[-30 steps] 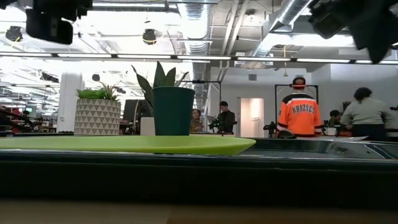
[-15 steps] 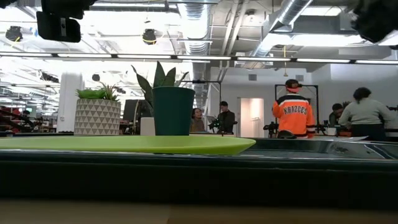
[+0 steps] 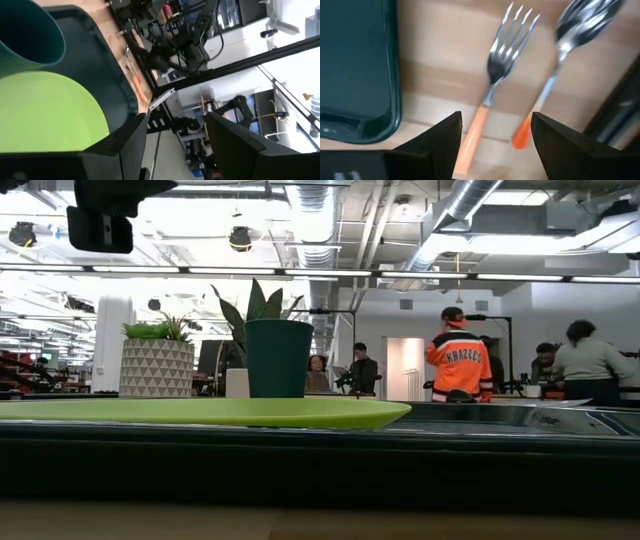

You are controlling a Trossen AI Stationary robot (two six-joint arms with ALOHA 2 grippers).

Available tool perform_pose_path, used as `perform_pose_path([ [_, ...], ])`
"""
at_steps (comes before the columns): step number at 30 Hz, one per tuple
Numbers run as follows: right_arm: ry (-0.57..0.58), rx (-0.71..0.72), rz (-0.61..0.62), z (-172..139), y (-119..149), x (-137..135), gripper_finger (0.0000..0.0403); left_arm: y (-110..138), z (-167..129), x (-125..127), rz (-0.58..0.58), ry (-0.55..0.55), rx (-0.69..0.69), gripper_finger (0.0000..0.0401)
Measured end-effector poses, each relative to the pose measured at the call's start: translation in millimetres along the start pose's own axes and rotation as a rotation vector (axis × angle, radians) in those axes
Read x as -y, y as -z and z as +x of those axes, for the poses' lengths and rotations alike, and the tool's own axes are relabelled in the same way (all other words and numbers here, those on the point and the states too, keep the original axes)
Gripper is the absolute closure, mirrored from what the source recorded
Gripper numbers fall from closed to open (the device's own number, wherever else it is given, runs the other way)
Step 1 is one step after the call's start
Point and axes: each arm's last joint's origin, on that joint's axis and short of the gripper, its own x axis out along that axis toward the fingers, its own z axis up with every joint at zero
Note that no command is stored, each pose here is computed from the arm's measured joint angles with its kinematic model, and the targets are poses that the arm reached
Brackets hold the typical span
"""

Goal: Pick and place plate/cup/fork/spoon on tray
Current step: Put the orange fork on the black serving tray to the right of the green plate

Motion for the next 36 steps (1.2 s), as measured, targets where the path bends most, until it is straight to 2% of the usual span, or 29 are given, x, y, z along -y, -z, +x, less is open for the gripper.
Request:
perform_pose_path([
  [10,-0.009,-0.079,-0.017,44,19,-25,0.0142,-1,0,-2,0.011,-0.025,0.031,0.0208],
  [17,0.096,-0.074,-0.001,66,30,-24,0.0157,0,0,-5,0.016,-0.057,0.031,0.0208],
  [22,0.132,-0.087,0.016,73,35,-21,0.0213,0,0,-5,0.017,-0.069,0.048,0.0208],
  [30,0.156,-0.092,0.037,73,34,-20,0.0359,-1,0,-7,0.013,-0.089,0.069,0.0208],
  [32,0.154,-0.087,0.041,73,33,-20,0.0373,-1,0,-7,0.013,-0.09,0.069,0.0208],
  [36,0.122,-0.081,0.047,69,31,-23,0.0373,-1,0,-7,-0.001,-0.096,0.077,0.0209],
])
